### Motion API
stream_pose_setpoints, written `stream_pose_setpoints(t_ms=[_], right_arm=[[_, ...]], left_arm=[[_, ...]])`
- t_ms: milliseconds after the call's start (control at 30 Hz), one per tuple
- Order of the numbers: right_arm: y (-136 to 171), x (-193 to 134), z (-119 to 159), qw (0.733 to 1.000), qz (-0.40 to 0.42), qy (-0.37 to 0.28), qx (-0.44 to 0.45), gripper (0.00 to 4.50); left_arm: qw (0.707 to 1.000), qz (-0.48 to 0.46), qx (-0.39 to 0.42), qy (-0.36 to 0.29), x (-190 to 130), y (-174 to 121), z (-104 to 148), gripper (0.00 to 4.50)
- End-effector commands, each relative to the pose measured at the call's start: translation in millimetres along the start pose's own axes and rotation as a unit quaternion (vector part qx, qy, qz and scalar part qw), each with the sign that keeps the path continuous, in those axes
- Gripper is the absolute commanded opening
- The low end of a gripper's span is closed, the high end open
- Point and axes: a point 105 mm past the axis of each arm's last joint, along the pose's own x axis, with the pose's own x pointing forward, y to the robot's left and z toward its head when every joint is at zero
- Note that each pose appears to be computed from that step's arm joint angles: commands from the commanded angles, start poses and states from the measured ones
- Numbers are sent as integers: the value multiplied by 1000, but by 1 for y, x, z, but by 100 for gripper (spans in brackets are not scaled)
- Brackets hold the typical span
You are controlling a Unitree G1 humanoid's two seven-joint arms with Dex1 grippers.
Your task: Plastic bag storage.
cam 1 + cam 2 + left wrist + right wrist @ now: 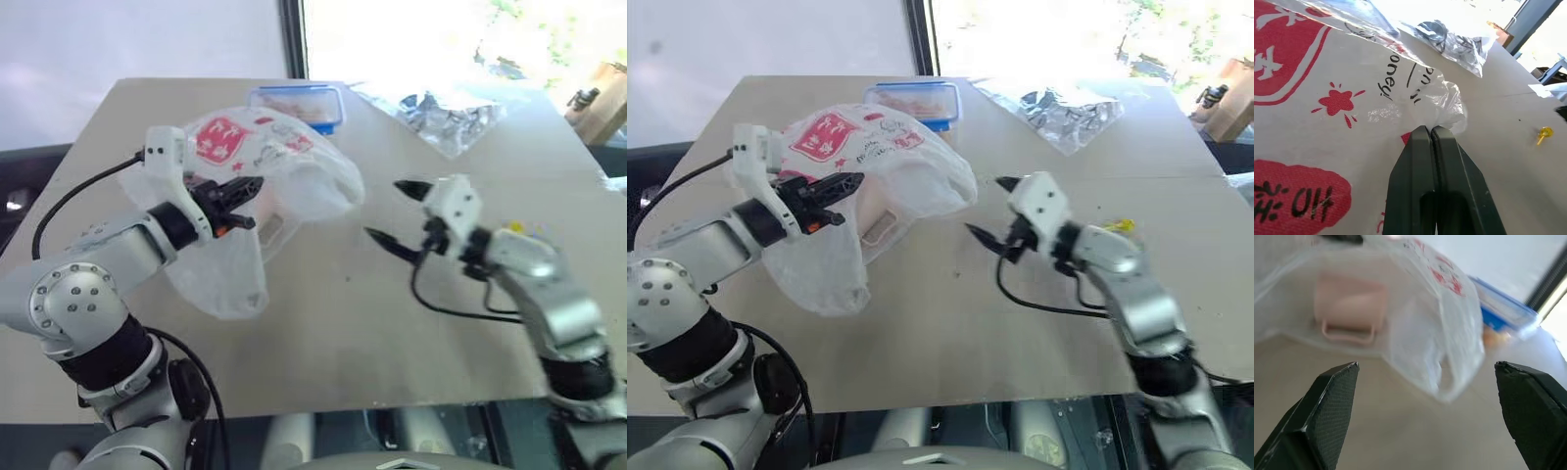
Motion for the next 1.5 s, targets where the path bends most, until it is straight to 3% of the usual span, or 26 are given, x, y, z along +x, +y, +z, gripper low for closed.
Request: stream_pose_setpoints(t_ms=[33, 133, 267, 400, 533, 633, 867, 900, 1133, 1267, 1300, 1367, 1500], right_arm=[[-46, -42, -35, 987, -81, 125, -64, 449], [-76, -76, -72, 966, -58, 227, -113, 449], [-112, -98, -105, 944, -27, 302, -131, 449], [-150, -90, -128, 941, -65, 323, -83, 449], [-161, -83, -153, 929, -90, 357, -33, 449], [-157, -80, -167, 923, -85, 375, 18, 372], [-155, -73, -158, 937, -68, 333, 75, 27], [-156, -71, -152, 944, -68, 313, 79, 6], [-145, -61, -124, 964, -39, 237, 112, 6], [-138, -53, -115, 965, -67, 219, 129, 188], [-138, -52, -115, 963, -85, 220, 130, 258], [-144, -50, -116, 958, -122, 220, 134, 337], [-165, -47, -116, 948, -197, 202, 148, 337]], left_arm=[[999, -11, 14, -27, 4, -7, 13, 0], [999, -18, 14, -29, 8, -10, 13, 0], [999, -14, 16, -33, 8, -10, 13, 0], [999, -9, 23, -39, 3, -13, 11, 0], [998, 5, 29, -47, -3, -13, 8, 0], [998, 17, 30, -53, -9, -10, 8, 0], [998, 29, 29, -57, -13, -7, 5, 0], [998, 29, 29, -58, -13, -7, 5, 0], [998, 21, 27, -53, -7, -7, 6, 0], [998, 15, 29, -49, -4, -7, 7, 0], [998, 13, 29, -48, -4, -8, 7, 0], [998, 12, 31, -46, -4, -8, 7, 0], [998, 11, 32, -47, -3, -9, 8, 0]])
